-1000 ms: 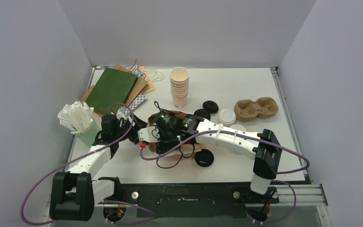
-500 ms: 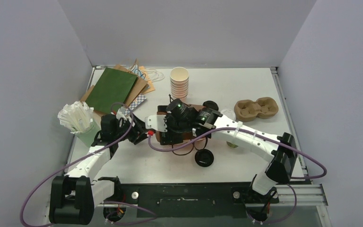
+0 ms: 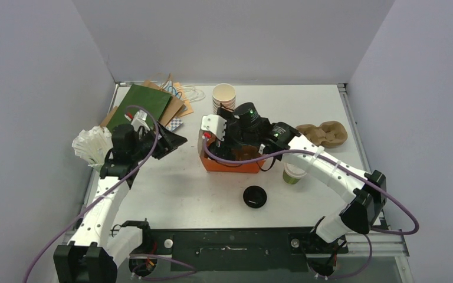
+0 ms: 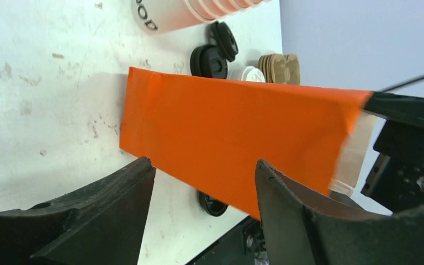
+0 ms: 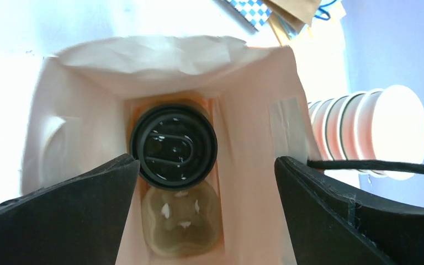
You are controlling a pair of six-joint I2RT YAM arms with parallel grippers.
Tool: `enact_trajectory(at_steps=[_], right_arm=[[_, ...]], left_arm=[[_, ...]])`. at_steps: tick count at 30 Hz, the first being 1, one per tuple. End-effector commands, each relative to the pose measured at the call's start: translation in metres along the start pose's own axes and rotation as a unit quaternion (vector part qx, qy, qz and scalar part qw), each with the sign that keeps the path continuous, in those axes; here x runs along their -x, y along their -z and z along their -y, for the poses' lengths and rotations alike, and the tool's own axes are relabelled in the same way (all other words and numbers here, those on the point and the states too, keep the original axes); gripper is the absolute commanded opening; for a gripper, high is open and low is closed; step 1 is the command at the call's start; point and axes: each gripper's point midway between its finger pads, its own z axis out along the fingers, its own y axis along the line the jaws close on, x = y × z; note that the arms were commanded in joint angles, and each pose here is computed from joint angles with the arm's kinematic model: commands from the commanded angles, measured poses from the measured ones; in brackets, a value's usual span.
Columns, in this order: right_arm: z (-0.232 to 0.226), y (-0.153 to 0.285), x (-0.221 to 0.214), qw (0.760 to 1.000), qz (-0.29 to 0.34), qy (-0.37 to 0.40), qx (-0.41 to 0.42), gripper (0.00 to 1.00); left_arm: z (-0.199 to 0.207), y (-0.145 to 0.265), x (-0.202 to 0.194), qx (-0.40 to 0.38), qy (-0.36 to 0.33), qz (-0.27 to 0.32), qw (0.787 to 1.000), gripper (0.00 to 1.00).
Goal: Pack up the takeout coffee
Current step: Place the coffee cup on the cup tray.
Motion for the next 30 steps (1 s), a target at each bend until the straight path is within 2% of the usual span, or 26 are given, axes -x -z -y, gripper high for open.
enact_trajectory(at_steps=[1, 6, 16, 22, 27, 30], right_arm=[[0.024, 0.023, 0.048, 0.995, 0.095, -0.020, -0.039, 1.00], [0.030, 0.030, 0.066, 0.990, 0.132, -0.032, -0.048, 1.00], [0.033, 0.029, 0.065, 0.988, 0.135, -0.046, -0.052, 1.00], [0.034, 0.035, 0.065, 0.987, 0.139, -0.051, -0.059, 1.00], [0.035, 0.045, 0.068, 0.985, 0.149, -0.049, -0.068, 1.00], [0.036, 0.051, 0.069, 0.984, 0.155, -0.048, -0.076, 1.00]], left_arm=[[0.031, 0.021, 0.029, -0.006, -0.069, 0.053, 0.996, 0.64], [0.058, 0.030, 0.042, -0.027, -0.117, 0.070, 0.990, 0.64], [0.113, 0.013, 0.031, -0.019, -0.262, 0.063, 0.963, 0.64], [0.124, -0.012, 0.018, 0.041, -0.320, 0.052, 0.945, 0.60], [0.120, -0.025, 0.012, 0.087, -0.342, 0.047, 0.935, 0.55], [0.117, -0.026, 0.015, 0.118, -0.354, 0.054, 0.926, 0.48]])
